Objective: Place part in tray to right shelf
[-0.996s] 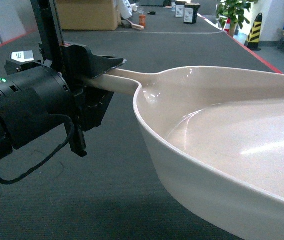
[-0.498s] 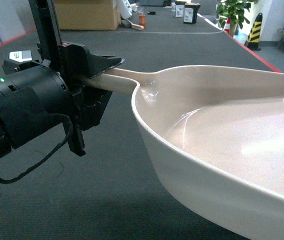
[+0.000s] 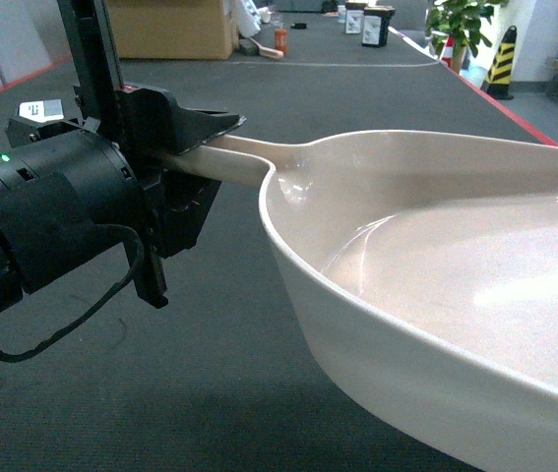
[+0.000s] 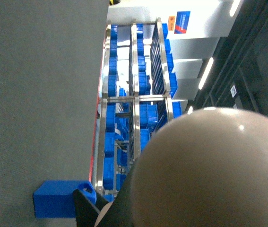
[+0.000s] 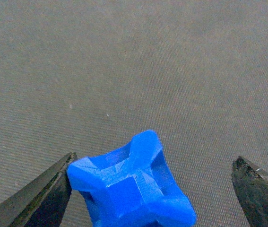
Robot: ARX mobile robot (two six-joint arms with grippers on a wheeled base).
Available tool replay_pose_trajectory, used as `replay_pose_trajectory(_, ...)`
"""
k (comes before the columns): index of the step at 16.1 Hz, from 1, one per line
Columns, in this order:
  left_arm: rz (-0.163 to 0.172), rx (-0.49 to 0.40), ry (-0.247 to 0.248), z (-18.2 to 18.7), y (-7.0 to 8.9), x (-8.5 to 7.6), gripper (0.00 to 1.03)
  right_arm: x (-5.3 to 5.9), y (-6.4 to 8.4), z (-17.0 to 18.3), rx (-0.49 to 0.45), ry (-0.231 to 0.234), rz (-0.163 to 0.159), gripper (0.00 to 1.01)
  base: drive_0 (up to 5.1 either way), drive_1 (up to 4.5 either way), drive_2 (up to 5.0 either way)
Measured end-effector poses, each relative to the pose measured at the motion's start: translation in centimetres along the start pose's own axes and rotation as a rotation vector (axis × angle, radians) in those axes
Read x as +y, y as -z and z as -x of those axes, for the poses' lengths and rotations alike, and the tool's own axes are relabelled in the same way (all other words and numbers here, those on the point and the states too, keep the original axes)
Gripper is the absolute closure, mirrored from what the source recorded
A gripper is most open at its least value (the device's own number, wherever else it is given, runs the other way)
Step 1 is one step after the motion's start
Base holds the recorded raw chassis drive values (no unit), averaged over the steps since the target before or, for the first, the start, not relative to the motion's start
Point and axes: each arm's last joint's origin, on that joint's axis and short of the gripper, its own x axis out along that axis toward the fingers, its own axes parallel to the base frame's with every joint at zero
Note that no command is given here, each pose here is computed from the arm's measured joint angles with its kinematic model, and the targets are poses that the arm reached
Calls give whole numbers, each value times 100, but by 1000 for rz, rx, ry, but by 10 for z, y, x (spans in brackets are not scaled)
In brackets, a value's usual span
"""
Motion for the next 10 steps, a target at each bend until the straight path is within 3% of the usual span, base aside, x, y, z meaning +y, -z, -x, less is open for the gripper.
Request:
replay_pose_trajectory(2, 1, 0, 0, 0, 0, 0, 89, 0, 7, -4, 30, -3, -4, 10, 0, 0, 0)
replay_pose_trajectory(4, 1, 1, 0, 0, 0, 0, 89, 0, 17, -6, 69, -3, -9, 27, 0, 0, 0)
replay_pose_trajectory(7, 3, 2, 0, 0, 0, 0, 89, 2, 14, 9, 19, 6, 3, 55, 0, 0, 0)
replay_pose_trajectory(8, 70, 32, 24, 0, 2, -2, 89, 4, -12, 72, -97, 175, 103, 55, 0, 0, 0)
replay_pose_trajectory(9, 173, 8, 46, 0, -1, -8, 89, 47, -65, 143, -373, 251, 250, 56, 0, 0, 0)
replay_pose_trajectory(10, 211, -8, 50, 1, -6, -8, 89, 70, -69, 152, -426, 257, 271, 56, 0, 0, 0)
